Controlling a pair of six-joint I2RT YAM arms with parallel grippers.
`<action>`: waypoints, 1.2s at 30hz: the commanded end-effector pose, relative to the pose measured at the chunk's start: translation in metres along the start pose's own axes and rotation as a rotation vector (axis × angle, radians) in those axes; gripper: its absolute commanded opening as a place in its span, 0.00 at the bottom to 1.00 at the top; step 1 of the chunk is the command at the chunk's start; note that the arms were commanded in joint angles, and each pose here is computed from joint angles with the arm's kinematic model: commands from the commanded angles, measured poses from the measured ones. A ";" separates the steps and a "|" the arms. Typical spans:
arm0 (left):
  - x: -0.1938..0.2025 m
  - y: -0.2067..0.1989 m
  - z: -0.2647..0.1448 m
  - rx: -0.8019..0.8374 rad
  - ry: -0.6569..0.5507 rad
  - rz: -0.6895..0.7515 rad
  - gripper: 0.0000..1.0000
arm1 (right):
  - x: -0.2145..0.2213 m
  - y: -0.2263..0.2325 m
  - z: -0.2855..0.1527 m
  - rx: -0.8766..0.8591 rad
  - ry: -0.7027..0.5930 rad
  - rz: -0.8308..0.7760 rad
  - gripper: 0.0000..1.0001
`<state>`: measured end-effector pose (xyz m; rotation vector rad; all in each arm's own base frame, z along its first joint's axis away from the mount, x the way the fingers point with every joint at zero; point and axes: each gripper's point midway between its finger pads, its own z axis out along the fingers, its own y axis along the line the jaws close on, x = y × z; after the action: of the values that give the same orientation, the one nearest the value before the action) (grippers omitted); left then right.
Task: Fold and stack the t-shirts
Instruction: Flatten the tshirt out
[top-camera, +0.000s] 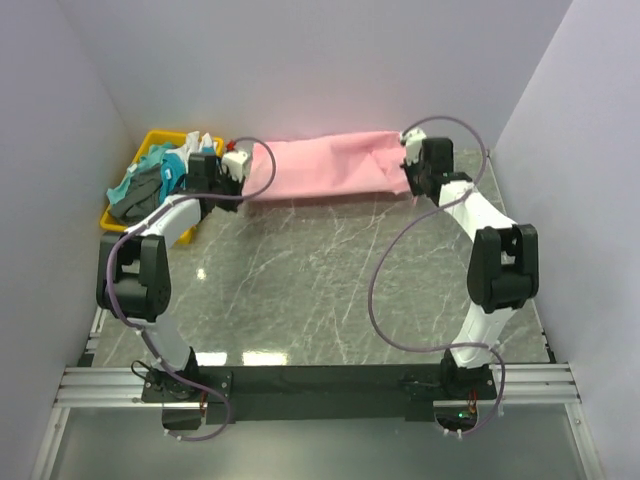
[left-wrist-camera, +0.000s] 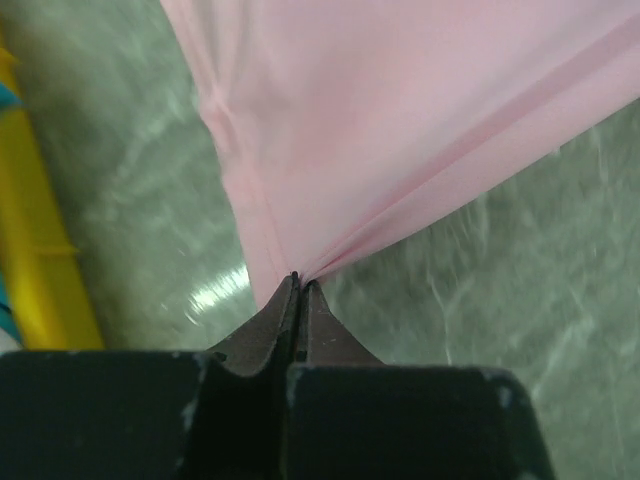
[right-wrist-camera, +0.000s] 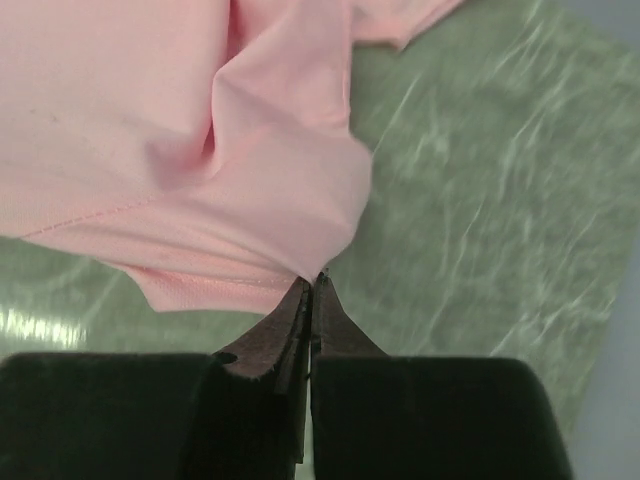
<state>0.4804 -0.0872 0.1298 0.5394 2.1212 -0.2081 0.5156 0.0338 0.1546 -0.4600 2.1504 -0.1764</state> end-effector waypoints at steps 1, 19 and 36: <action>0.003 0.029 -0.037 -0.103 0.013 0.070 0.00 | -0.018 -0.048 -0.056 0.156 -0.069 -0.065 0.00; 0.087 -0.009 -0.127 0.108 0.272 0.204 0.01 | 0.022 -0.023 -0.160 -0.024 0.066 -0.357 0.00; 0.154 -0.027 -0.159 0.263 0.441 0.385 0.46 | 0.107 0.081 -0.199 -0.511 0.223 -0.475 0.88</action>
<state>0.2552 -0.0130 0.0716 1.2157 2.4205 -0.1799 0.2526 0.0553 0.1391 -1.4395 2.2507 -0.0041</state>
